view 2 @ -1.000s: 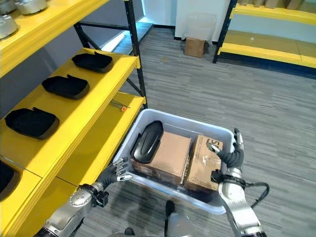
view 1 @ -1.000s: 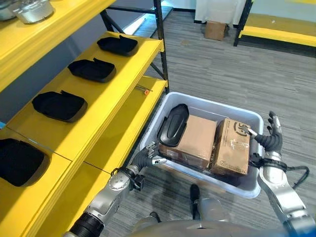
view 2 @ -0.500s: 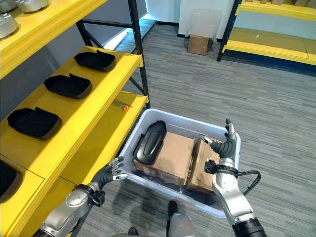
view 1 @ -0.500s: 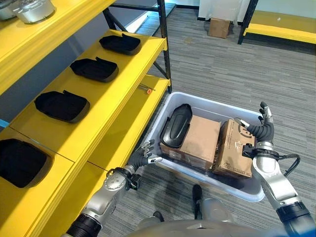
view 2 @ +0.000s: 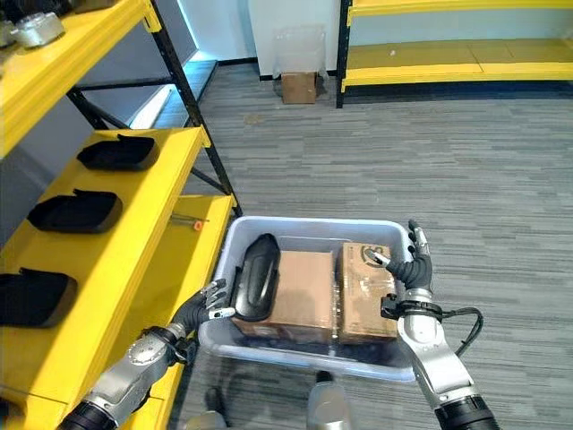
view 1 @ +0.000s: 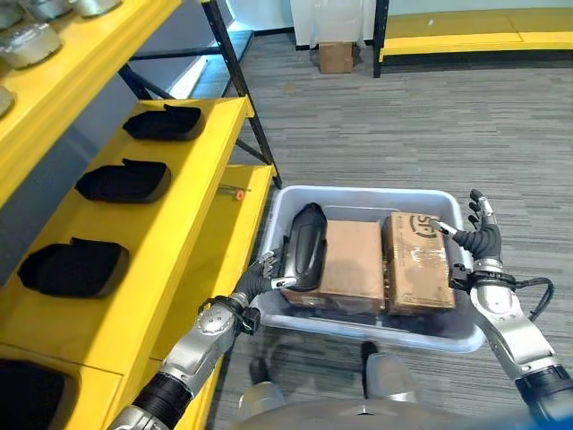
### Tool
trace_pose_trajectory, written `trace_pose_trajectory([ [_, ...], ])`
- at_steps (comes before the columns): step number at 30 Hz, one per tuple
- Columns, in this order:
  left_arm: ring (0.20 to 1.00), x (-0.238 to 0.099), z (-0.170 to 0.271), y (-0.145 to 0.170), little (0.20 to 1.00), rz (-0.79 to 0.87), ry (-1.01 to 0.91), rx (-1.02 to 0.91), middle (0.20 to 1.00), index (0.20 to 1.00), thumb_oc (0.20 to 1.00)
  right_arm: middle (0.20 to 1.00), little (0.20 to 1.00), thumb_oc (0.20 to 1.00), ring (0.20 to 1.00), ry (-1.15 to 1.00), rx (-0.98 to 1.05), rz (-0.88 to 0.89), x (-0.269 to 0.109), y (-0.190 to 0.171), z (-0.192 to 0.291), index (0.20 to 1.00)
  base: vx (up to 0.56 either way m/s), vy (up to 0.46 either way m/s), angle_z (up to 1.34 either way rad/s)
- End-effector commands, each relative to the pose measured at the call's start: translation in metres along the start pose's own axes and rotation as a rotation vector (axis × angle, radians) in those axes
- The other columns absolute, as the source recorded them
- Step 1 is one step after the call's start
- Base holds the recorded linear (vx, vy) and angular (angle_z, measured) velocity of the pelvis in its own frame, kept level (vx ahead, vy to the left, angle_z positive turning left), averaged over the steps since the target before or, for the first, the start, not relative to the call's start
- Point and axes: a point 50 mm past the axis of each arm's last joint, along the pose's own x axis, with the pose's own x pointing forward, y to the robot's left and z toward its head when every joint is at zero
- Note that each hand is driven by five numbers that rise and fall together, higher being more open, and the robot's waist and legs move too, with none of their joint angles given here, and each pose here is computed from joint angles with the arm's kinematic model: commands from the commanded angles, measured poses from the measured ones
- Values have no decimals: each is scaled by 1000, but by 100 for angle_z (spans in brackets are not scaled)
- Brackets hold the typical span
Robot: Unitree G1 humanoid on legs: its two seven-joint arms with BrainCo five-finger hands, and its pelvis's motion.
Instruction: Move parts from the plastic box to the shelf.
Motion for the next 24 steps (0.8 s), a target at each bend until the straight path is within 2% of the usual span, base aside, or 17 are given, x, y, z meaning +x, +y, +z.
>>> trace_pose_trajectory([
  [1, 1000, -7, 18, 7, 1000, -5, -76, 40, 1000, 1000, 1000, 1000, 1000, 1000, 1000, -80, 58, 50, 5, 9, 22, 1000, 50, 97, 3],
  [12, 1000, -14, 18, 6, 1000, 19, -93, 56, 1000, 1000, 1000, 1000, 1000, 1000, 1000, -88, 117, 130, 12, 38, 34, 1000, -48, -32, -17],
  [14, 1000, -12, 22, 4, 1000, 18, -114, 55, 1000, 1000, 1000, 1000, 1000, 1000, 1000, -134, 94, 139, 15, 40, 41, 1000, -120, -59, -6],
  [16, 1000, -9, 31, 0, 1000, -26, -147, 56, 1000, 1000, 1000, 1000, 1000, 1000, 1000, -228, -52, 173, 24, 43, 56, 1000, -106, -48, -4],
  [20, 1000, -7, 40, -2, 1000, -65, -167, 72, 1000, 1000, 1000, 1000, 1000, 1000, 1000, -185, -127, 211, 36, 48, 58, 1000, -47, -20, 5],
  [24, 1000, -4, 50, -4, 1000, -92, -186, 90, 1000, 1000, 1000, 1000, 1000, 1000, 1000, -100, -97, 236, 42, 58, 50, 1000, -89, -10, 2],
])
